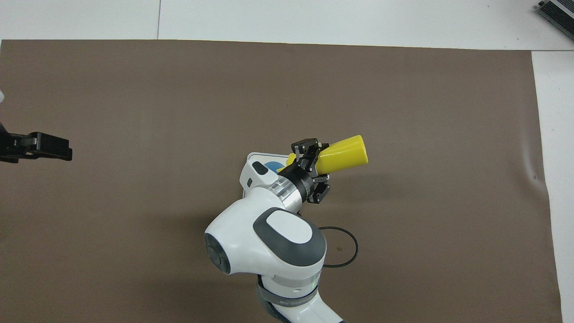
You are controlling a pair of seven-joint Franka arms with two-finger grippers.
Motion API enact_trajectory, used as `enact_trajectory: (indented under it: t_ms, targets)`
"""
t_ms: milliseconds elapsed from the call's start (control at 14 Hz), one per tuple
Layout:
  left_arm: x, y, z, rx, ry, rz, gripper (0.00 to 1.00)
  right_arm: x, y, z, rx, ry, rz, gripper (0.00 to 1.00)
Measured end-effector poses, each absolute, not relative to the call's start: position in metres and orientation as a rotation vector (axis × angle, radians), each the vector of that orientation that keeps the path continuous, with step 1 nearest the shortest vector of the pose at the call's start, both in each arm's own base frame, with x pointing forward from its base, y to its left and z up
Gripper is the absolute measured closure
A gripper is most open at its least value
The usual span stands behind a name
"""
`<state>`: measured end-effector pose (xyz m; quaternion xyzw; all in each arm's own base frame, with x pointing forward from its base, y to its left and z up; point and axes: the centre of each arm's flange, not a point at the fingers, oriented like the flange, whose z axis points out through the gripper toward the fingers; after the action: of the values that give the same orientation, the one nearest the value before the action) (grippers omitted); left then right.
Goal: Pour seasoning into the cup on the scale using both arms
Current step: 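Turn the bottle upright and carry it back to its spot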
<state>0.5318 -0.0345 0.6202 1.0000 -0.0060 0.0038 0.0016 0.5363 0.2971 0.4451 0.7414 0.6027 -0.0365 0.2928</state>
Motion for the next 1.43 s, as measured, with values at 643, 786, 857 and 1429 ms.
enact_trajectory:
  t_ms: [643,786,857,1429]
  targets:
    - [0.532,-0.034,0.62,3.138,-0.019,0.012,0.0,0.595,0.161,0.437,2.754,1.6,0.142,0.48]
    - [0.532,-0.034,0.62,3.138,-0.019,0.012,0.0,0.601,0.145,0.424,2.871,1.57,0.33,0.48]
    - [0.532,-0.034,0.62,3.138,-0.019,0.012,0.0,0.602,0.136,0.415,2.917,1.559,0.423,0.48]
    - [0.532,-0.034,0.62,3.138,-0.019,0.011,0.0,0.579,0.054,0.348,3.078,1.51,0.995,0.48]
